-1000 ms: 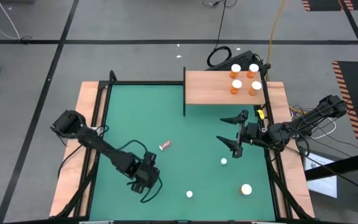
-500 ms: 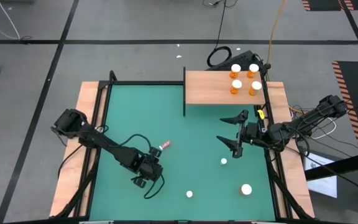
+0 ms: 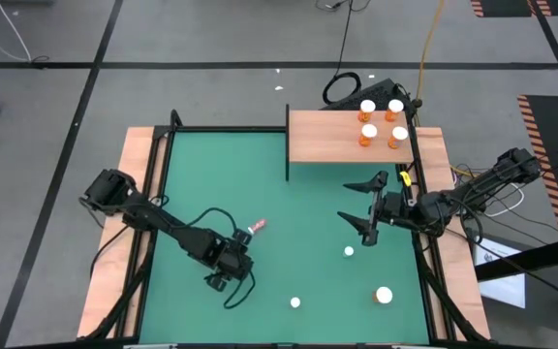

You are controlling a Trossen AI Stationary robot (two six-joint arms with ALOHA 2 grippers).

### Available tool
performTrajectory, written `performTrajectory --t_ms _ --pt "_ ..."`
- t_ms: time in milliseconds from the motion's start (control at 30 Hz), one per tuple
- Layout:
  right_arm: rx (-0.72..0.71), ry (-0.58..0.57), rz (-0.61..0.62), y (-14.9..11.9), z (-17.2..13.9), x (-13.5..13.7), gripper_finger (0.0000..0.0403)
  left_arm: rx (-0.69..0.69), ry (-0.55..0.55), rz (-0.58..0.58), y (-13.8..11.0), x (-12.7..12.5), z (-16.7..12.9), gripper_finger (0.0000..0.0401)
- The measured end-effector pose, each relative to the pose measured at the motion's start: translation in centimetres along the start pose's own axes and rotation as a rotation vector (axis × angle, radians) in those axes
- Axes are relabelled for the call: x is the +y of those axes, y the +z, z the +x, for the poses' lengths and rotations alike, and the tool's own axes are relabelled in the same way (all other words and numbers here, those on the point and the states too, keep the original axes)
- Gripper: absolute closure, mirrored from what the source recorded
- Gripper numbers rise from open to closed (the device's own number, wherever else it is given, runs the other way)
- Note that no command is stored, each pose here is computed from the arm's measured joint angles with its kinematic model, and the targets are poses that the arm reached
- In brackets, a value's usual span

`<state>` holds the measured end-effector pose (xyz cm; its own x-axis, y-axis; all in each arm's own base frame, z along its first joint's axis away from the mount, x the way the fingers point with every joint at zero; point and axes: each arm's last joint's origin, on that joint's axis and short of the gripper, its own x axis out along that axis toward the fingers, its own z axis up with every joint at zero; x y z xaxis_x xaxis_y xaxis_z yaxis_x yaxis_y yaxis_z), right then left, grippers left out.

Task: Pick and place medicine bottles onto shelf by color
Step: Put the yellow pill bottle on the shelf

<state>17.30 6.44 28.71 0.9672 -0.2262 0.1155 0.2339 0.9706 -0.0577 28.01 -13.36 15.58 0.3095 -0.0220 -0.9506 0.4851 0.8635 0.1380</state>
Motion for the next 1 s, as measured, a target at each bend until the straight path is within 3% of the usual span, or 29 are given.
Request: performTrajectory --t_ms 467,833,1000 --pt "-0.028 -0.006 -0.024 0.3 0.0 -0.1 0.0067 -0.039 0.022 0.007 -1.8 -0.4 1.8 0.0196" --pt "-0.027 -0.008 -0.011 0.3 0.0 -0.1 0.0067 -0.081 0.056 -0.061 -0.8 -0.2 1.6 0.0292" --pt "-0.027 -0.008 0.006 0.3 0.0 -0.1 0.0067 -0.115 0.101 -0.064 0.3 0.2 0.8 0.0308"
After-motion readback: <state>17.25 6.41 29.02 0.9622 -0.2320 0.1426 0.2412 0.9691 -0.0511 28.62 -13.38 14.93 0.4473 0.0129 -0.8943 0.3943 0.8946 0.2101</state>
